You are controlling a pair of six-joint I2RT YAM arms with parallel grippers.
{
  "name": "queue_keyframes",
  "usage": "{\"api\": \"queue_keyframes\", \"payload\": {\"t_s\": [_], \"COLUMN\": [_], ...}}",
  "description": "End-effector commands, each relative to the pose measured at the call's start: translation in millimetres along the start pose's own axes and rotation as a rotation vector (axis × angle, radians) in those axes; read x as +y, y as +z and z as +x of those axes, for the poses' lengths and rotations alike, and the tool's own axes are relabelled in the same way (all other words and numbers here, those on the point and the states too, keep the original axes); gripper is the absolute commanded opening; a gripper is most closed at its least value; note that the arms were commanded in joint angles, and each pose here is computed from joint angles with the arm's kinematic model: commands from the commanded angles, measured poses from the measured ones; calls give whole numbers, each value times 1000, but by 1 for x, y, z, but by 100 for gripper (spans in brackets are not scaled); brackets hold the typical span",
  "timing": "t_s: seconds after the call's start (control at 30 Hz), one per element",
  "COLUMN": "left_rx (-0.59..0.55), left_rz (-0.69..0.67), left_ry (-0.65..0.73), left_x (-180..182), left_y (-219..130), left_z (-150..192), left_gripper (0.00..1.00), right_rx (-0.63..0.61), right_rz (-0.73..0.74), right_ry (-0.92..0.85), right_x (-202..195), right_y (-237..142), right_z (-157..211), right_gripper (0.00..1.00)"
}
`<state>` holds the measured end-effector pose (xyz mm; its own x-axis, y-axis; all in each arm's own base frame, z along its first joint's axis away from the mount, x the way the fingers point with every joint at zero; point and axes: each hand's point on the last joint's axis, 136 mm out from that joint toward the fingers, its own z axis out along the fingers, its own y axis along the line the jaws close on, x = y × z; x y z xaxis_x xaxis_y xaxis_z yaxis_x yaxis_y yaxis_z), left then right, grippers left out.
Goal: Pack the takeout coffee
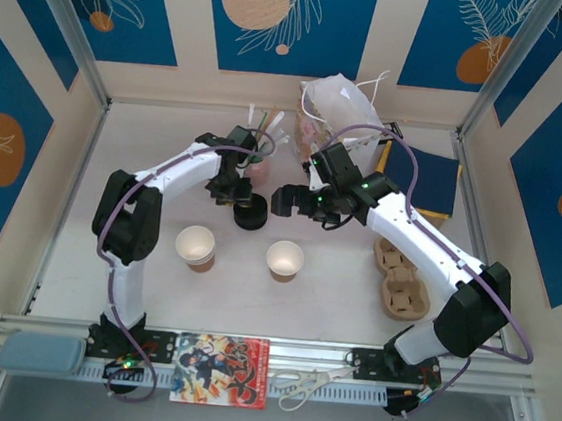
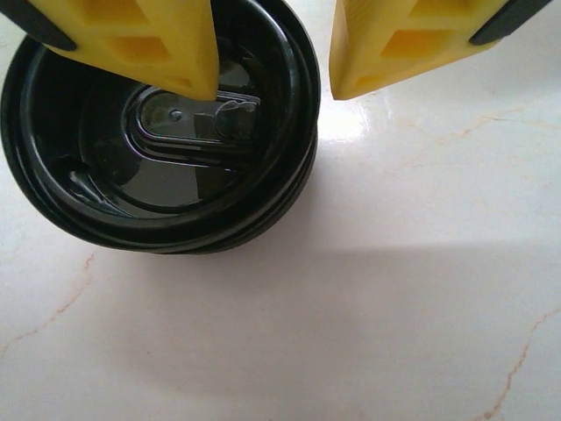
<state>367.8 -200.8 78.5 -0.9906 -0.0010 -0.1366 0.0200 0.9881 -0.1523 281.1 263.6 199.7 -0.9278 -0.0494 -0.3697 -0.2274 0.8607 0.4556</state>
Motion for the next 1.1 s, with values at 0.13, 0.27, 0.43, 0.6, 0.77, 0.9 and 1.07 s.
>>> {"api": "queue_keyframes", "payload": {"t_s": [0.13,0.27,0.43,0.6,0.77,0.9,1.07], "left_rx": [22,29,30,30,20,10,-4], "left_rz": [-23,-26,-21,-16,-12,-5,9], "left_ry": [-11,-11,-8,-8,-9,-9,-11], "left_x": [12,13,13,12,11,10,9], "left_y": [6,9,9,8,2,-6,-17], "left_z": [-4,-4,-4,-3,-3,-3,-2], "left_gripper": [30,29,24,15,9,9,10], "right_rx": [-9,-7,-10,-11,-11,-9,-8], "right_rz": [-40,-38,-37,-39,-41,-43,-44], "right_ry": [-12,-7,-5,-4,-4,-2,-4], "right_x": [9,8,8,8,9,9,10], "right_y": [-13,-12,-12,-12,-12,-11,-11], "right_z": [-1,0,-1,-1,-1,0,0], "right_gripper": [100,100,100,100,100,100,100]}}
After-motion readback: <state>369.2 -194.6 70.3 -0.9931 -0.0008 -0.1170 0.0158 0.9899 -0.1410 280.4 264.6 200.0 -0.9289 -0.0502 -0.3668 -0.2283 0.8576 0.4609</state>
